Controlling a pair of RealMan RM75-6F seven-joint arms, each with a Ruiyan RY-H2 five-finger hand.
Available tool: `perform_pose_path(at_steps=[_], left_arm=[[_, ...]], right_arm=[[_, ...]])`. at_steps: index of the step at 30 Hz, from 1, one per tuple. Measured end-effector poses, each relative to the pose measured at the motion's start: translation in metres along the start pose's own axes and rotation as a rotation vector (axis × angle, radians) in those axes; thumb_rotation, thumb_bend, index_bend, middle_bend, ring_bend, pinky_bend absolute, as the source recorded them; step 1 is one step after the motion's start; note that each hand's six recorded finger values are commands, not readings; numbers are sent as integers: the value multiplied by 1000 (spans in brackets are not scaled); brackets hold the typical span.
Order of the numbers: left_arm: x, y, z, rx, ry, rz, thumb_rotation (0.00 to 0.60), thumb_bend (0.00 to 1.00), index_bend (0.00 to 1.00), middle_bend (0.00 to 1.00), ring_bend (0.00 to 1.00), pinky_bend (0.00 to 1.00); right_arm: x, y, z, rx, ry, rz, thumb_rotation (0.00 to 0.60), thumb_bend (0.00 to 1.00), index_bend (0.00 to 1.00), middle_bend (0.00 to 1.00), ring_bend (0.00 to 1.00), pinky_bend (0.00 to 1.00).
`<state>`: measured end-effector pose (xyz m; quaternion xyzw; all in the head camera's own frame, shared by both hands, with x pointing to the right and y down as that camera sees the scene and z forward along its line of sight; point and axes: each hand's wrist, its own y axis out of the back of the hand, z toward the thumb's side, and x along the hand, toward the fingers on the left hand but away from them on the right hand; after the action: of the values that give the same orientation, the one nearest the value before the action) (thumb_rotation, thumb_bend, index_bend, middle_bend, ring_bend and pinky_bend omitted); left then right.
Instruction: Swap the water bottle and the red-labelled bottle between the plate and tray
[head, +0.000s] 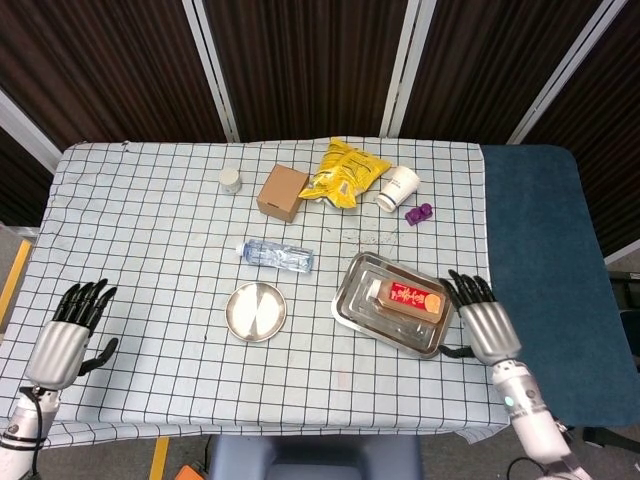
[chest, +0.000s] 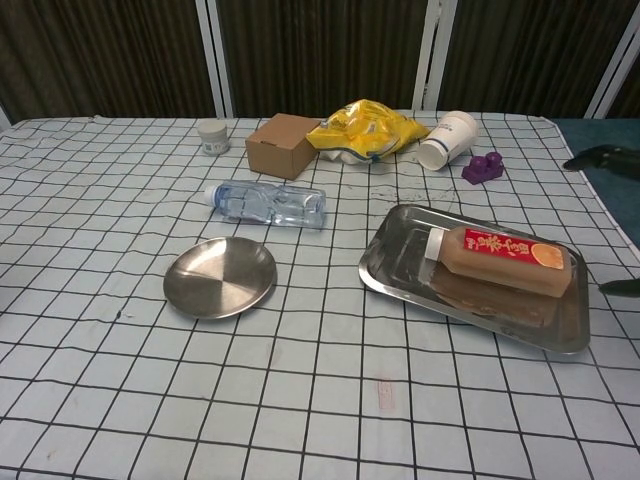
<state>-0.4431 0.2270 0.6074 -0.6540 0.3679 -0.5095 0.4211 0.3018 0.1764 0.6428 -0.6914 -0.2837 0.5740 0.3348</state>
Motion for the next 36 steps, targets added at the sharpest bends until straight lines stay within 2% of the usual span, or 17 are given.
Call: perform_pose_path(at_steps=[4, 8, 9, 12, 19, 22, 26, 29, 32, 36], left_arm=[[0, 4, -4, 1, 12, 5, 600, 364, 0, 0, 0, 65], [1, 4, -6, 2, 16, 2, 600, 364, 0, 0, 0, 64], [2, 4, -7, 4, 18, 3, 600, 364, 0, 0, 0, 64], [3, 2, -8, 7, 24, -4, 600, 364, 0, 0, 0, 64], [6, -2, -10, 5, 28, -24, 600, 362, 0, 0, 0, 64], [6, -2, -10, 2, 29, -22, 600, 363, 0, 0, 0, 63], [7, -2, -10, 2, 30, -25, 600, 364, 0, 0, 0, 64], [7, -2, -10, 2, 30, -28, 600, 363, 0, 0, 0, 64], [6, -2, -10, 0, 30, -27, 600, 364, 0, 0, 0, 64], [6, -1, -11, -1, 33, -25, 600, 364, 0, 0, 0, 64]], right_arm=[[-42, -15, 29, 26, -1, 37, 600, 211, 45, 54, 0, 0], [-71, -22, 44, 82, -10, 74, 600, 345, 110, 98, 0, 8], [-76, -24, 46, 102, -14, 86, 600, 349, 128, 111, 0, 17], [-87, -28, 49, 129, -31, 104, 600, 350, 194, 173, 14, 83], [-96, -39, 40, 143, -79, 151, 600, 351, 230, 220, 63, 154], [-98, -43, 40, 149, -80, 164, 600, 351, 309, 285, 149, 290], [-98, -46, 41, 155, -71, 168, 600, 362, 529, 429, 381, 624], [-99, -45, 42, 163, -66, 155, 600, 377, 669, 546, 520, 785], [-98, -44, 44, 166, -63, 133, 600, 394, 769, 633, 619, 888], [-97, -40, 45, 161, -61, 102, 600, 420, 871, 722, 706, 975]])
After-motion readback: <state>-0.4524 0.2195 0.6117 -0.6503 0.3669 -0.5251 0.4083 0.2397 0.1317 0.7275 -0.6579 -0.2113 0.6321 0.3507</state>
